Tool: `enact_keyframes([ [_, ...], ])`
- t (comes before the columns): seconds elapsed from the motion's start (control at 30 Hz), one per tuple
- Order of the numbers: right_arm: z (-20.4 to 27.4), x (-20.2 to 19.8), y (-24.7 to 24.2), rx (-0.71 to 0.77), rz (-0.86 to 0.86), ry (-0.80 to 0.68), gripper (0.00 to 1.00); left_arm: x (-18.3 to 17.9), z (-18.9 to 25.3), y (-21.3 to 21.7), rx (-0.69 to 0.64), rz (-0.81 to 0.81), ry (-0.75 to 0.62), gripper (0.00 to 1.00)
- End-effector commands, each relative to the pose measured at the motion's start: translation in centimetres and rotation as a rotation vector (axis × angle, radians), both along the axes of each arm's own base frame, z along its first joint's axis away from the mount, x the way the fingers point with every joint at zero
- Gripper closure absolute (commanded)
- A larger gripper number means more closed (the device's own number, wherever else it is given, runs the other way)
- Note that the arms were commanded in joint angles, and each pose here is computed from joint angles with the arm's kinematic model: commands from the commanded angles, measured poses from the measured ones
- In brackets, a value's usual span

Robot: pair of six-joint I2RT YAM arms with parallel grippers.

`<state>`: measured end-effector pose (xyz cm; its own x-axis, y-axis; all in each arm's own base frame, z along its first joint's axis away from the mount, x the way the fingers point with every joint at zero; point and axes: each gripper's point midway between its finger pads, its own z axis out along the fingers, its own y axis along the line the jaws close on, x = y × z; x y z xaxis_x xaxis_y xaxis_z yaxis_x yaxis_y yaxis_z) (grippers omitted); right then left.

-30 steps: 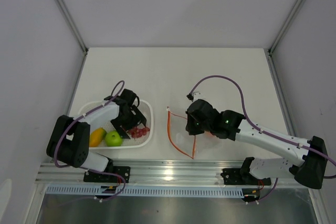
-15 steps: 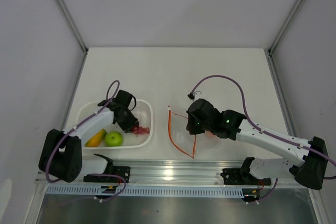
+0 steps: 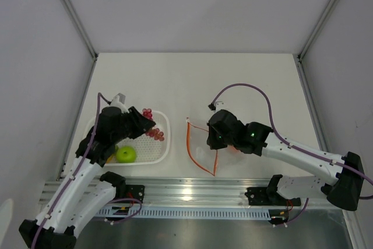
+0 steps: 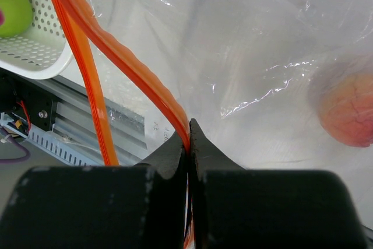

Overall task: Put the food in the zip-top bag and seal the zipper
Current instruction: Pick up the fake fruit from the bin, then place the fake fruit in the zipper food storage bag.

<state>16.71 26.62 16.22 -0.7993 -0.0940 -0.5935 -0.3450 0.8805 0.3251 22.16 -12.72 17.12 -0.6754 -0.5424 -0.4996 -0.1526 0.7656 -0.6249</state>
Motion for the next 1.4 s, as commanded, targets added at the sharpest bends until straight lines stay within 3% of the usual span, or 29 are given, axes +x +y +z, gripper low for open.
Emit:
enact_keyframes([
  [0.0, 0.8, 0.4, 0.6, 0.023, 0.004, -0.016, 1.00, -1.1, 4.3, -3.3, -0.118, -0.250, -0.226, 0.58],
  [0.17, 1.0, 0.5, 0.9, 0.038, 0.008, -0.015, 1.00, -4.0, 8.3, -6.6, -0.280, -0.497, -0.380, 0.57],
  [0.3, 1.2, 0.5, 1.2, 0.053, 0.003, -0.014, 1.00, -5.5, 9.6, -8.0, -0.357, -0.602, -0.456, 0.56],
  [0.4, 1.4, 0.7, 1.2, 0.056, -0.008, -0.020, 1.00, -6.6, 9.8, -8.9, -0.399, -0.669, -0.446, 0.55],
  [0.67, 1.5, 1.1, 0.9, 0.043, -0.033, -0.038, 1.00, -9.4, 8.5, -12.2, -0.488, -0.842, -0.323, 0.53],
  [1.07, 1.8, 1.1, 0.6, 0.038, -0.036, -0.056, 1.00, -10.3, 6.4, -15.3, -0.664, -0.879, -0.067, 0.55],
  [1.37, 1.7, 0.8, 1.2, 0.049, -0.018, -0.045, 1.00, -10.2, 7.6, -17.2, -0.689, -0.933, -0.042, 0.55],
])
